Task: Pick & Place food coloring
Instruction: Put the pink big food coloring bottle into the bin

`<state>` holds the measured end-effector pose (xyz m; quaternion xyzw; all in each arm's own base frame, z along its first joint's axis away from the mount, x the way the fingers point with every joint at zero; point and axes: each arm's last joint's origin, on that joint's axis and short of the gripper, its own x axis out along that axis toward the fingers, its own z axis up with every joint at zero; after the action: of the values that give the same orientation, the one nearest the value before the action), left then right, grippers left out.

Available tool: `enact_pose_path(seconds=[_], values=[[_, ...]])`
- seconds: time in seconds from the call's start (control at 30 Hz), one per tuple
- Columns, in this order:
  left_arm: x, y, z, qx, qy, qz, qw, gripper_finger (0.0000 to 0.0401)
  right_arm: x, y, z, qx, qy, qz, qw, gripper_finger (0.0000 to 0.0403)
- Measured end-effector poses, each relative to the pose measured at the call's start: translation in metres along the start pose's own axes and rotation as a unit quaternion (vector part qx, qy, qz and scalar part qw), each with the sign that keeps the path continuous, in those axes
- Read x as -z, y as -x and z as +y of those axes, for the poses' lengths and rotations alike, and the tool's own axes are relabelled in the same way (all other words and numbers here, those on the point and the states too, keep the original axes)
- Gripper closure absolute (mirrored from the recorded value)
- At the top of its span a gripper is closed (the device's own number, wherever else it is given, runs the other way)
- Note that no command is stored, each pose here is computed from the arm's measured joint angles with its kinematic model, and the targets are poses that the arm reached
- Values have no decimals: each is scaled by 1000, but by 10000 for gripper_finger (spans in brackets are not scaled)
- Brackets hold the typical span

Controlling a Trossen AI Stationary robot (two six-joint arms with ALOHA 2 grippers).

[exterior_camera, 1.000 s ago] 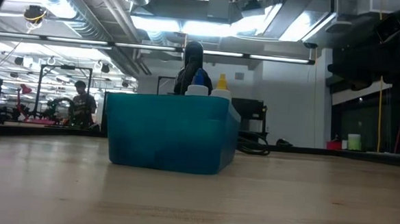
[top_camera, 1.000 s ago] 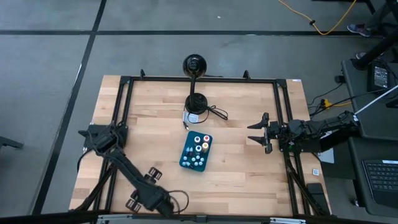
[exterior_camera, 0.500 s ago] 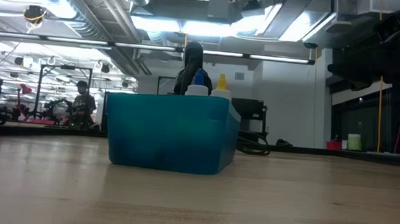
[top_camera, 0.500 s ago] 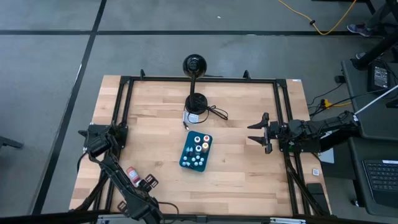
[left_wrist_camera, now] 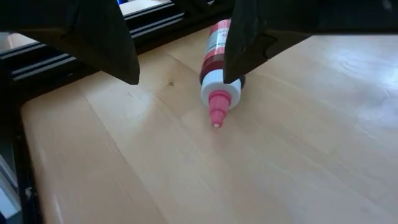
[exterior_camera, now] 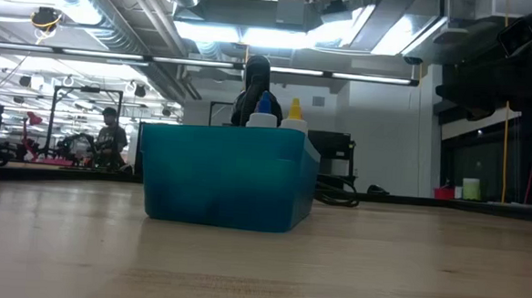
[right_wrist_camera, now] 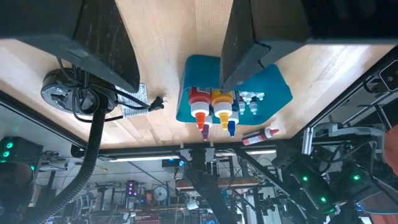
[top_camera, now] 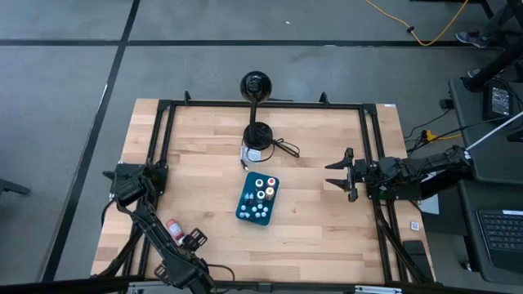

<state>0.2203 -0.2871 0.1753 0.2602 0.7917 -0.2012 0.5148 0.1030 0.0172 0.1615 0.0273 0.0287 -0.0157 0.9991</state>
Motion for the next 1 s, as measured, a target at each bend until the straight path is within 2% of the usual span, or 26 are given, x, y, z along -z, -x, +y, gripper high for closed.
enact_pose_path(seconds=[0.17,0.47,0.77,1.0], values=[[1,-1,-6,-12,2,-3,1000,167,0,0,0,0,0,0,1000,179],[8,-17,-18,-54,-58,19,997,168,0,0,0,0,0,0,1000,179],[5,-14,-5,-56,-53,16,997,168,0,0,0,0,0,0,1000,179],[-6,-14,6,-43,-41,-24,998,171,0,0,0,0,0,0,1000,179]])
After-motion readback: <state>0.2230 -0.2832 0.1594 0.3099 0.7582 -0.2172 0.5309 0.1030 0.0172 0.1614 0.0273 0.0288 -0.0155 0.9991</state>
